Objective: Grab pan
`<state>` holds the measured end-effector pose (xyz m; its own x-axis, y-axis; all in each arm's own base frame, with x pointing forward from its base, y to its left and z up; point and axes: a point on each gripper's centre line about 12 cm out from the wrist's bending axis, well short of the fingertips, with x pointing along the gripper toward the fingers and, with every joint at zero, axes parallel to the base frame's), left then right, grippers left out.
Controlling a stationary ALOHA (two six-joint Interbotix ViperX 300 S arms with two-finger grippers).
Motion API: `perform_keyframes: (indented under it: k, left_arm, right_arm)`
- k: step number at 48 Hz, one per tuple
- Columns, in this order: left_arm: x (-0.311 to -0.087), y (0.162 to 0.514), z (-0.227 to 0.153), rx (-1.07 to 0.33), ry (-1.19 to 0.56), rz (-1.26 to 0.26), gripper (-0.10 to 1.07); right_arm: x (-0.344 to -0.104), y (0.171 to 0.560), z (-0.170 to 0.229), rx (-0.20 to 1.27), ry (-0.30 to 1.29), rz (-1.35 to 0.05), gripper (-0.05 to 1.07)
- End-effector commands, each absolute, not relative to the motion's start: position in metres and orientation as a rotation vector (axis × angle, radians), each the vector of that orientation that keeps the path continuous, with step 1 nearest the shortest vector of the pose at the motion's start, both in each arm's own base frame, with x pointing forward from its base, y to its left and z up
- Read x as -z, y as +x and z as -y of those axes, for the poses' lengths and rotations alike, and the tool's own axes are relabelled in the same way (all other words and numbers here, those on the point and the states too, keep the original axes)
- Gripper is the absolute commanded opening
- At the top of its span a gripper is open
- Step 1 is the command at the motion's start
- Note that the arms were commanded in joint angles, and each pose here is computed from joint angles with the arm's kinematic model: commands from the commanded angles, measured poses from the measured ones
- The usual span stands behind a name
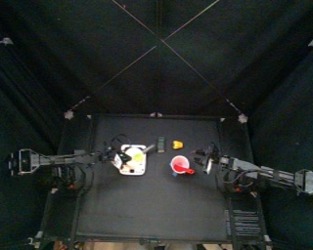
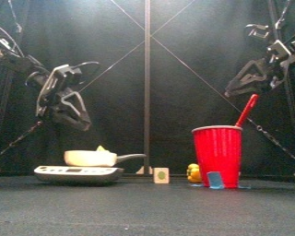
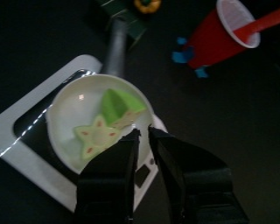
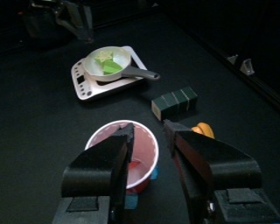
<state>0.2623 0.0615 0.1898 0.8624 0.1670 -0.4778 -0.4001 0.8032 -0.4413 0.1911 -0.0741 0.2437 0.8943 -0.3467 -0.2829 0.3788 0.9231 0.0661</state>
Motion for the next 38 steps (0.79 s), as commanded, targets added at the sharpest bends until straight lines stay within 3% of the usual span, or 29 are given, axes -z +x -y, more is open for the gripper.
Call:
perform_keyframes:
  k: [1, 11, 17, 32, 38]
  left_arm:
    - [-0.203, 0.267, -0.051, -0.234, -0.54, -0.367, 0.61]
    - [-0.205, 0.263, -0.029, -0.117, -0.493, -0.337, 0.61]
    - [-0.203, 0.26, -0.021, -0.059, -0.407, -0.337, 0.6]
    - [-0.216, 0.259, -0.018, -0.012, -0.236, -0.292, 0.6]
    - [-0.217, 0.259, -0.023, -0.043, -0.257, -0.283, 0.6]
  right_arm:
    - [-0.25, 0.194, 0.076, 0.381, 0.128, -0.246, 0.74]
    - [-0.243, 0.191, 0.074, 0.385, 0.17, -0.288, 0.74]
    - [-0.253, 0.192, 0.074, 0.389, 0.194, -0.296, 0.74]
    - [-0.266, 0.2, 0.074, 0.38, 0.25, -0.273, 0.74]
    - [-0.272, 0.201, 0.074, 0.379, 0.28, -0.258, 0.74]
